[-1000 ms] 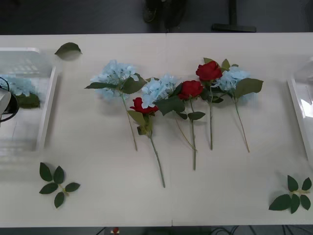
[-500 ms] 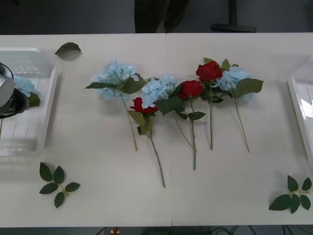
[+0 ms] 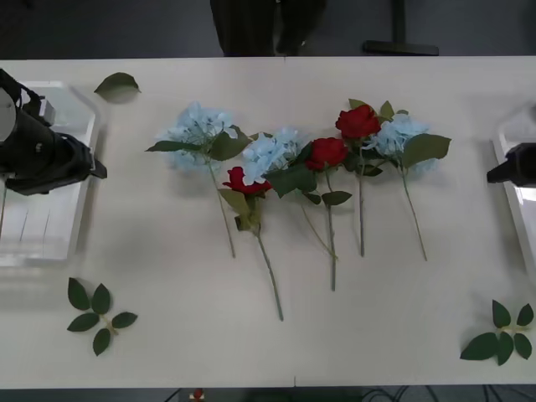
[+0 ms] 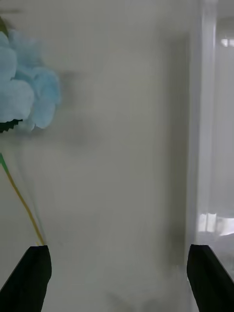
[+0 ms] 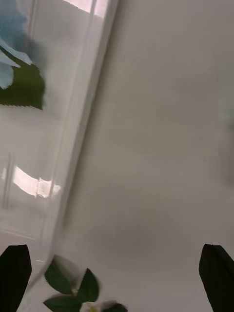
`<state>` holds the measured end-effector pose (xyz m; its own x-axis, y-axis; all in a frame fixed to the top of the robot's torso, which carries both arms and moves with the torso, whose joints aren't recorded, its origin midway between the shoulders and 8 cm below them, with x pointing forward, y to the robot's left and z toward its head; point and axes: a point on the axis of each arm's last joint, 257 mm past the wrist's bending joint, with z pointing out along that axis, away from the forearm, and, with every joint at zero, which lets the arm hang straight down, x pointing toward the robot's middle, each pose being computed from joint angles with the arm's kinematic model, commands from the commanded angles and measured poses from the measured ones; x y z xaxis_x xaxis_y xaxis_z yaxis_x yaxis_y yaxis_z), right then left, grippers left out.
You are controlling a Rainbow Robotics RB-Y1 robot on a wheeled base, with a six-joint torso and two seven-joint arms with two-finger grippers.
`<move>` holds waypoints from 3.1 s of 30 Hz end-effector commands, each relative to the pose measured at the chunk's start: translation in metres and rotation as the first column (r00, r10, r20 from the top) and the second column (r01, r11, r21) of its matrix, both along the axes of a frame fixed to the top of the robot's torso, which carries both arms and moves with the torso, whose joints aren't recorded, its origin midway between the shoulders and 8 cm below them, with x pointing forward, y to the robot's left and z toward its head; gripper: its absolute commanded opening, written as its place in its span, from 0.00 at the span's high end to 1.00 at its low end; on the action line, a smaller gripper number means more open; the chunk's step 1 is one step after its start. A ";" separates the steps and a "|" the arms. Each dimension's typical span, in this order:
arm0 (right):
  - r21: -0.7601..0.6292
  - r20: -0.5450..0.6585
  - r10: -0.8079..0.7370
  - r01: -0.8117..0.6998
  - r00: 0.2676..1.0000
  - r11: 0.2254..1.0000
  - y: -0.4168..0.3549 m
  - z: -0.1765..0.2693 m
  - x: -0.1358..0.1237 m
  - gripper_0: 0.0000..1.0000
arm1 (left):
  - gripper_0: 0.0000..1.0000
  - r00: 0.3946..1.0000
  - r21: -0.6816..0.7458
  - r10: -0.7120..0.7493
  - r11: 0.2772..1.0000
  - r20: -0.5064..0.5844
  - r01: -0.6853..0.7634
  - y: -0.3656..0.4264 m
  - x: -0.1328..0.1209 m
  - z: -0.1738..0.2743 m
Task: Place the red flowers into the right box and the blue flowers into the left box. If a person shows an open palm, hand one flower to the person first, then continue sorting.
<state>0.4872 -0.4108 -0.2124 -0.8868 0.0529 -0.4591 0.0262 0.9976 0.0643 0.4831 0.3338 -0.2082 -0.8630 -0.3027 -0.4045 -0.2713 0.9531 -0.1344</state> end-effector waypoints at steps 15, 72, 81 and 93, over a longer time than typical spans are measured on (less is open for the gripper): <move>0.004 0.018 -0.112 0.112 0.994 0.994 0.096 -0.073 0.018 0.19 | 0.00 0.994 -0.070 -0.074 0.994 0.081 0.079 -0.074 0.021 -0.004; 0.037 0.105 -0.089 0.086 0.990 0.996 0.097 0.060 0.007 1.00 | 0.00 0.994 -0.070 -0.074 0.994 0.081 0.079 -0.074 0.021 -0.004; 0.115 0.349 0.041 -0.087 0.936 0.990 0.117 0.155 0.012 1.00 | 0.00 0.994 -0.070 -0.074 0.994 0.081 0.079 -0.074 0.021 -0.004; 0.119 0.777 0.078 -0.268 0.624 0.956 0.195 0.253 0.107 1.00 | 0.00 0.994 -0.070 -0.074 0.994 0.081 0.079 -0.074 0.021 -0.004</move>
<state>0.5780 -0.2362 0.0049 -0.3253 0.1446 -0.9345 -0.2593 0.9367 0.2352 0.4911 0.2604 -0.2375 -0.8774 -0.2713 -0.3957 -0.2002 0.9566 -0.2120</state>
